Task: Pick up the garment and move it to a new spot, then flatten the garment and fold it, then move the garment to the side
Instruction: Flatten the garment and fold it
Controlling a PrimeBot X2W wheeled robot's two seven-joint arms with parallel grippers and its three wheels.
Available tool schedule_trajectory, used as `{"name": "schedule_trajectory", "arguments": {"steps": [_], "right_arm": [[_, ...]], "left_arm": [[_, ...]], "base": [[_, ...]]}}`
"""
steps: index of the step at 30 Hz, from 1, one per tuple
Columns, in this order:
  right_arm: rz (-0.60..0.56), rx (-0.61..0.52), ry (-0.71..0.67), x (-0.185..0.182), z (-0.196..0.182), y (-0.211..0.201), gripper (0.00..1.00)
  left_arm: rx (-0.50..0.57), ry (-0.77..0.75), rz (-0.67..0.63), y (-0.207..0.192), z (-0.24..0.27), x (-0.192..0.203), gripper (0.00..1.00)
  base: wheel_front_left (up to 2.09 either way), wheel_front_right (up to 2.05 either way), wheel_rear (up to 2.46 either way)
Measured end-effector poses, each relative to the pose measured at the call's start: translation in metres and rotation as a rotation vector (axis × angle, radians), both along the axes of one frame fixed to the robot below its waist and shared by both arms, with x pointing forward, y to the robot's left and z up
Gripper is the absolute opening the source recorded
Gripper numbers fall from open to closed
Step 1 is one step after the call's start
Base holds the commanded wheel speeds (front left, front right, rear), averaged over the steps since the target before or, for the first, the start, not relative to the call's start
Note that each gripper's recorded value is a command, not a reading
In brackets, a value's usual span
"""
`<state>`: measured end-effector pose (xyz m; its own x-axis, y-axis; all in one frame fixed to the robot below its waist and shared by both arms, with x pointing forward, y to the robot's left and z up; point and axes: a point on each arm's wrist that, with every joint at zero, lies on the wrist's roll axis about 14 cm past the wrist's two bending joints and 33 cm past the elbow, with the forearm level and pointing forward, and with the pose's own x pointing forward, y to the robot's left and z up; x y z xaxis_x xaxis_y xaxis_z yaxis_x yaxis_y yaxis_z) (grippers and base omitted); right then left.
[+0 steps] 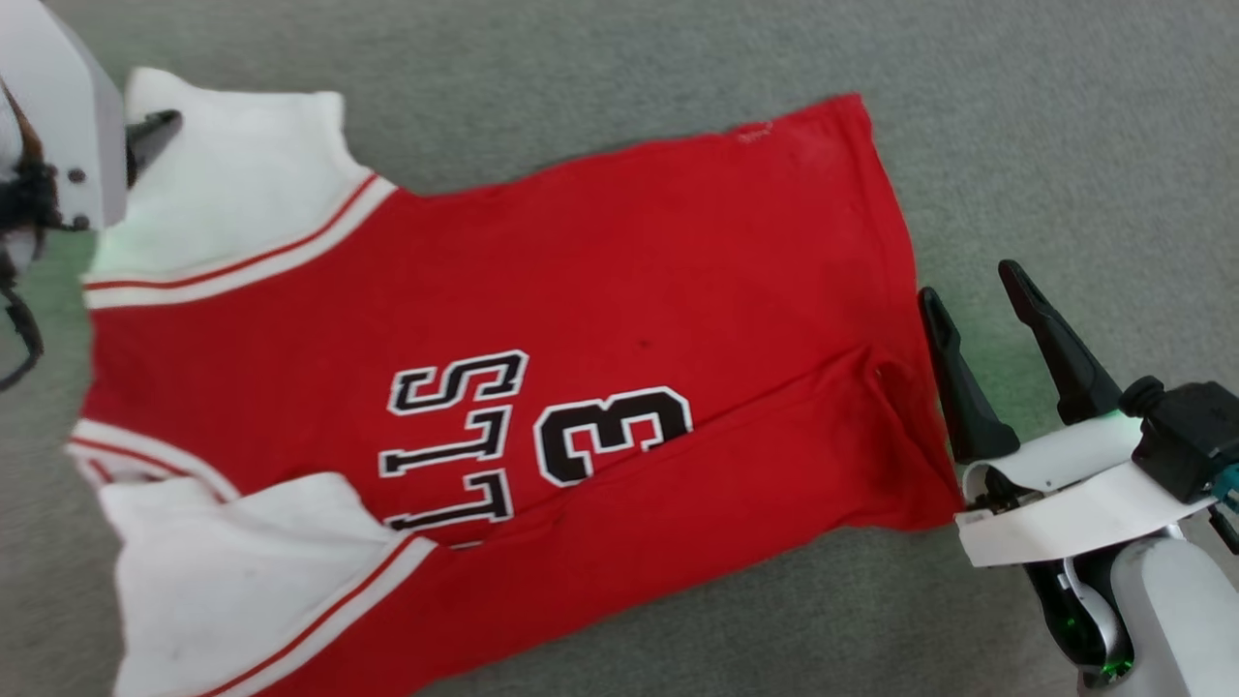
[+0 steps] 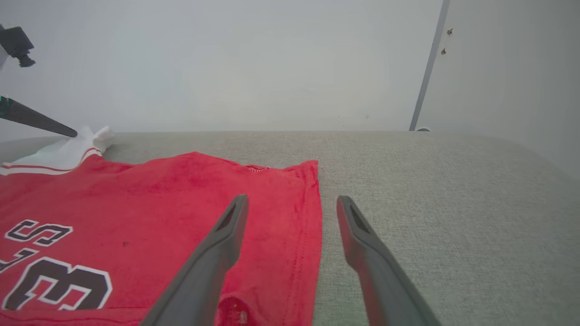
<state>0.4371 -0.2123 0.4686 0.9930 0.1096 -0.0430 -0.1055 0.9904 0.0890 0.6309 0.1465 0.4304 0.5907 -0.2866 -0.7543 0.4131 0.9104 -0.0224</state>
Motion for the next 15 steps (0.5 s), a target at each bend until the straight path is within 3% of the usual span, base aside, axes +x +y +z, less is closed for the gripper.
{"name": "schedule_trajectory", "arguments": {"steps": [4,5,6,15], "right_arm": [[-0.02,-0.009,0.028,-0.001,-0.01,-0.007,1.0],[-0.023,-0.012,0.039,-0.002,-0.014,-0.008,1.0],[-0.025,-0.012,0.048,-0.002,-0.016,-0.009,1.0],[0.015,-0.033,0.121,0.025,-0.011,-0.014,1.0]], "left_arm": [[0.002,0.085,0.011,-0.009,-0.027,0.003,1.0],[0.006,0.11,0.01,-0.012,-0.034,0.002,0.42],[0.011,0.127,0.012,-0.013,-0.038,0.002,0.0],[0.01,0.177,0.014,-0.021,-0.044,0.001,0.0]], "base": [[0.0,0.0,0.0],[0.0,0.0,0.0],[0.0,0.0,0.0],[0.0,0.0,0.0]]}}
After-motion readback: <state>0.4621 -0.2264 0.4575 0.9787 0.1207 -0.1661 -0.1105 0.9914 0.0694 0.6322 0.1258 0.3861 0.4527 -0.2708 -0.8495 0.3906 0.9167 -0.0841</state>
